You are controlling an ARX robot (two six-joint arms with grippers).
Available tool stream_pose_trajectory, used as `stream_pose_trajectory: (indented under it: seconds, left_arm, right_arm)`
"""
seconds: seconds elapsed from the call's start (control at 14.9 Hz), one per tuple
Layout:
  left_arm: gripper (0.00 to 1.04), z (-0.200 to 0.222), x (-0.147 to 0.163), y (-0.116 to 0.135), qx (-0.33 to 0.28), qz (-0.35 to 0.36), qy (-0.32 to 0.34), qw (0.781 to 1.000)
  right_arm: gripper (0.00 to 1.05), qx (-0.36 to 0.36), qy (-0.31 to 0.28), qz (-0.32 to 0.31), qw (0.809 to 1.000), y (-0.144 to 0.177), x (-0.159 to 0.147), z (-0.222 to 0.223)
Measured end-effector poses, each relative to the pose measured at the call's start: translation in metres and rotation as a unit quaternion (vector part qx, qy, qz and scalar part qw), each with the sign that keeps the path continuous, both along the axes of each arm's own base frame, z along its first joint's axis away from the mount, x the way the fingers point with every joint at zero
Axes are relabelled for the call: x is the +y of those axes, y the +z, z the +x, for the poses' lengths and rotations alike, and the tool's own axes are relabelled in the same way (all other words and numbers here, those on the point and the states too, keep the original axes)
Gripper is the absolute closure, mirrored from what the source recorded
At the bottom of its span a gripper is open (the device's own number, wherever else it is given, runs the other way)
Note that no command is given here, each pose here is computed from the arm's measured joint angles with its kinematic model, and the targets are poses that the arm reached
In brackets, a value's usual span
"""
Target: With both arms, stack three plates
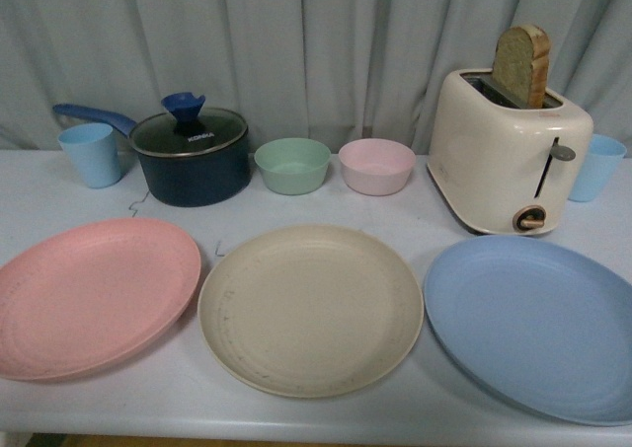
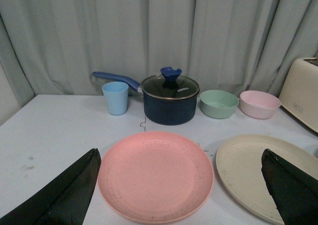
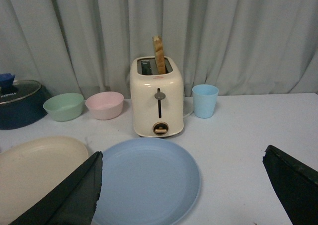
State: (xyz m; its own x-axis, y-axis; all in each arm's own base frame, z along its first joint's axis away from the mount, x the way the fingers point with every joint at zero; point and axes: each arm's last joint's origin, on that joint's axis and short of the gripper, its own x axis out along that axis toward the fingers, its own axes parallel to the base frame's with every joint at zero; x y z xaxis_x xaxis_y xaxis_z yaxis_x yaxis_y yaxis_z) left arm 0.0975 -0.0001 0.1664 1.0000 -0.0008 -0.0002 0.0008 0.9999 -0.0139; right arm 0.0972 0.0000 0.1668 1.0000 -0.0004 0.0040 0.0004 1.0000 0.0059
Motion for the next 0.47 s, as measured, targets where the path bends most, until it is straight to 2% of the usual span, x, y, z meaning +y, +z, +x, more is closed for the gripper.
stream_pose_trajectory:
  seconds: [0.47]
  left_arm:
    - [0.07, 0.0, 0.0, 0.0001, 0.0, 0.0, 0.0, 1.0]
  right_arm:
    - [0.06, 0.0, 0.0, 0.0, 1.0, 0.0, 0.0, 0.0]
